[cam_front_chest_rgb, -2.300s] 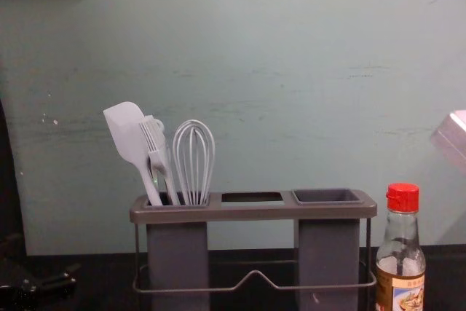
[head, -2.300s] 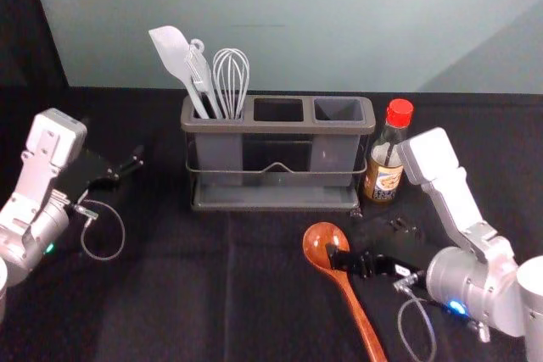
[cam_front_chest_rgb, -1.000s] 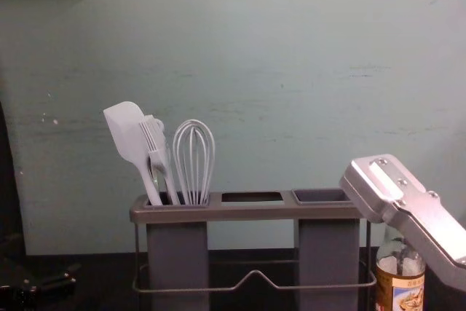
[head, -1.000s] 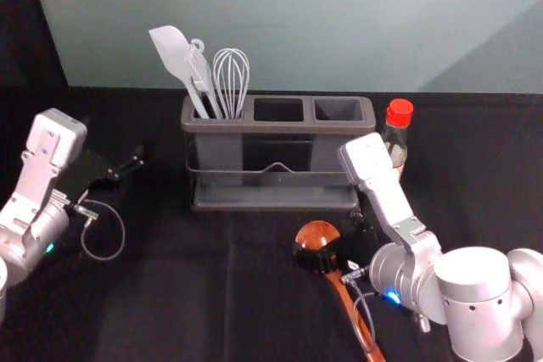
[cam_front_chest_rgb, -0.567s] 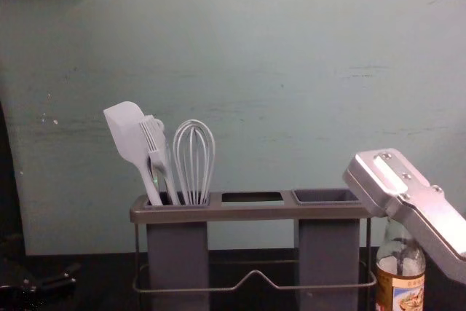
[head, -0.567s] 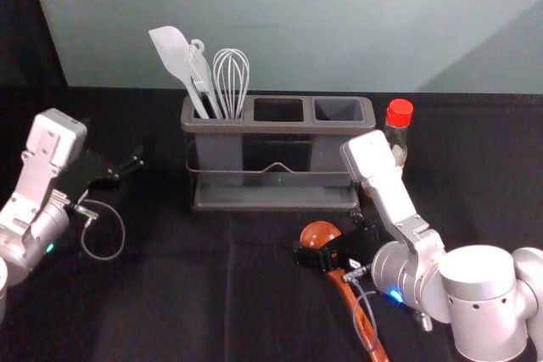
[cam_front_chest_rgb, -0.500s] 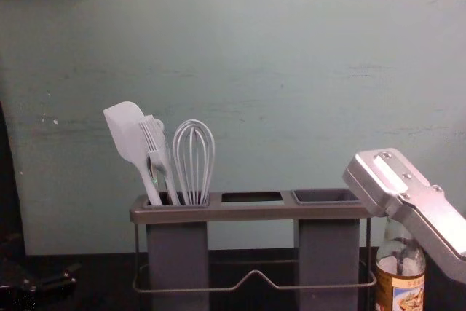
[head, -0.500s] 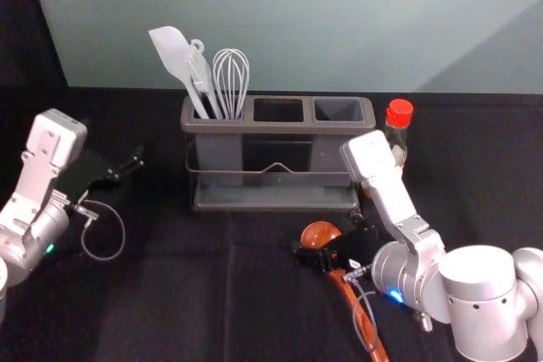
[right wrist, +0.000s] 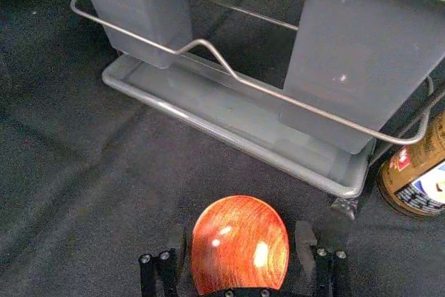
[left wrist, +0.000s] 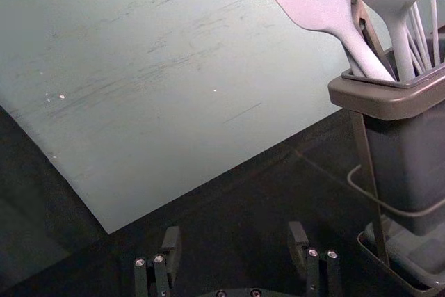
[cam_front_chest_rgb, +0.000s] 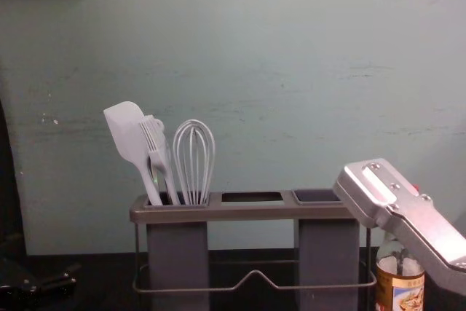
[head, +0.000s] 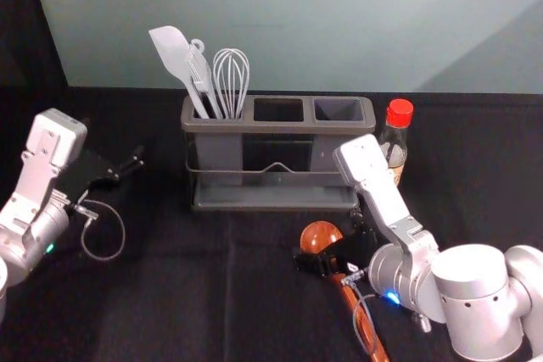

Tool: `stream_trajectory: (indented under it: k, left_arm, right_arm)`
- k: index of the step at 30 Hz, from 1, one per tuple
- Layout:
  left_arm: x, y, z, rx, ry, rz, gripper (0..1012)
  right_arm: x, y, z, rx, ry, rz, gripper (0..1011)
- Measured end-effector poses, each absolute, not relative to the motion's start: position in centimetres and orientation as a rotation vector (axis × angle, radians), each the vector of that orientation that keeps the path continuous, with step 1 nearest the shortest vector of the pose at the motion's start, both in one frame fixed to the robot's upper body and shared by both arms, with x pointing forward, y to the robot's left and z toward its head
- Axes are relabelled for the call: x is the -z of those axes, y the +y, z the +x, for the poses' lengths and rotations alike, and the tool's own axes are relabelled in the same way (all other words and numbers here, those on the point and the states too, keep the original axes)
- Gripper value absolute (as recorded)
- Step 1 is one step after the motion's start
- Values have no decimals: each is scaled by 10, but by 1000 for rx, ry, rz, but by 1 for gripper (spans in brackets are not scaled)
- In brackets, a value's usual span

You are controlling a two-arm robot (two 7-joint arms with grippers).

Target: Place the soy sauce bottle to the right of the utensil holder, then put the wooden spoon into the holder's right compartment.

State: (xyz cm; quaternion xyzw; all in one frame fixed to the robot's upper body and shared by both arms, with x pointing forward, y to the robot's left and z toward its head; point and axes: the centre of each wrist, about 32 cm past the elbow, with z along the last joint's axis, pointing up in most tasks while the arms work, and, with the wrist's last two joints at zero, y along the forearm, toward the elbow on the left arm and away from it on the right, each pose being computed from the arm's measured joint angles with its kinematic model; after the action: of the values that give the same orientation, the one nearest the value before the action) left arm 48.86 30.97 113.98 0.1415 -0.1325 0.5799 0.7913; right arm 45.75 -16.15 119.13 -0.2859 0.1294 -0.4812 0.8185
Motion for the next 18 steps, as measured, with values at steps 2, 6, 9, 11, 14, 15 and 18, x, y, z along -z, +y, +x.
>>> stream_trajectory:
  k: [2,6,9,11,14,15,18]
  left_arm:
    - [-1140,310,489,-1248,-285,304,1005]
    - [-1140,310,489,-1248,-285,304,1005]
    - [-1140,310,489,-1248,-285,304,1005]
    - [-1140,310,489,-1248,-285,304,1005]
    - [-1140,310,489,-1248,-285,304,1005]
    - [-1140,310,489,-1248,-285,304,1005]
    - [-1140,310,489,-1248,-285,304,1005]
  right_arm:
    - [-1191,-161,458,1024,276,-614,1002]
    - [-1191,-161,459,1021,277,-620,1000]
    - [-1190,-161,459,1019,280,-622,1000]
    - [-1190,-161,460,1018,282,-623,1000]
    - [-1189,-162,460,1016,284,-624,982]
    - [-1188,-162,460,1017,285,-624,971]
    - [-1188,-161,460,1021,285,-627,907]
